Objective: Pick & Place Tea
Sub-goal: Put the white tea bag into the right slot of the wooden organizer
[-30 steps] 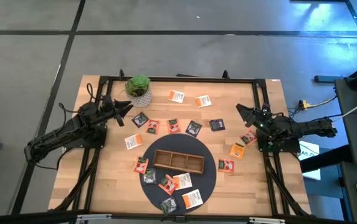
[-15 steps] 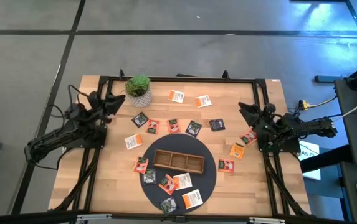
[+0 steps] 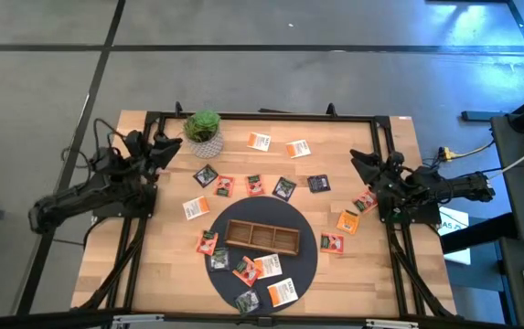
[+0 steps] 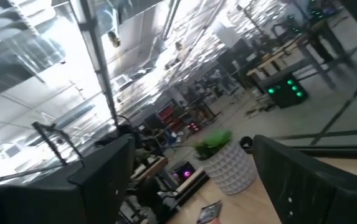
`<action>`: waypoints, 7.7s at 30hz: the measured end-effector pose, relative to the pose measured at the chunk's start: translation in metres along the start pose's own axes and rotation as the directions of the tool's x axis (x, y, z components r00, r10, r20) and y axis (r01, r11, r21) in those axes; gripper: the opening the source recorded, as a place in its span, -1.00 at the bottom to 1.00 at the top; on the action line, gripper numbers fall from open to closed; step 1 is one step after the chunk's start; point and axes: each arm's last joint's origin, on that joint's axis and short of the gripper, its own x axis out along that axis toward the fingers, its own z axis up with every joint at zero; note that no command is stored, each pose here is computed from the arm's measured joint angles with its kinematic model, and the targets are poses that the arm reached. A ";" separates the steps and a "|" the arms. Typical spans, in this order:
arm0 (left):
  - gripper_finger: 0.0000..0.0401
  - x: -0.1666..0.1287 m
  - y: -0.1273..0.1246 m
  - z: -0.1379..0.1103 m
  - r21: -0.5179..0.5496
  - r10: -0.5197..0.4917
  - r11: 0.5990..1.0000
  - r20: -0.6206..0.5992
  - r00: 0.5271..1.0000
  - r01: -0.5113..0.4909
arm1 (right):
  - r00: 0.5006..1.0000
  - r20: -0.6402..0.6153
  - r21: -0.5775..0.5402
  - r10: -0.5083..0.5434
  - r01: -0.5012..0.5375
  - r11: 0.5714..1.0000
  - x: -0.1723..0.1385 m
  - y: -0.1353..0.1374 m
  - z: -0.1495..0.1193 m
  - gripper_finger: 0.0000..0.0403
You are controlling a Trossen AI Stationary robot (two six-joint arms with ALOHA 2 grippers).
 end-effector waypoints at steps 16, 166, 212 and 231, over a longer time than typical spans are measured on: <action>-0.37 0.164 -0.124 -0.059 0.118 -0.018 0.962 -0.871 0.491 0.245 | 0.947 -0.309 -0.039 0.088 -0.105 0.994 0.010 0.033 0.030 0.61; -0.99 0.145 -0.216 -0.394 0.076 0.011 0.978 -0.949 0.316 0.194 | 0.156 -0.987 0.077 0.044 0.210 0.975 0.007 0.165 -0.264 0.25; -0.99 0.147 -0.218 -0.394 0.058 -0.011 0.979 -0.942 0.334 0.195 | 0.087 -0.991 0.116 0.098 0.234 0.965 0.014 0.163 -0.264 -0.22; -0.99 0.152 -0.222 -0.381 0.072 -0.003 0.977 -0.936 0.351 0.201 | 0.090 -0.991 0.114 0.096 0.224 0.968 0.014 0.163 -0.264 -0.85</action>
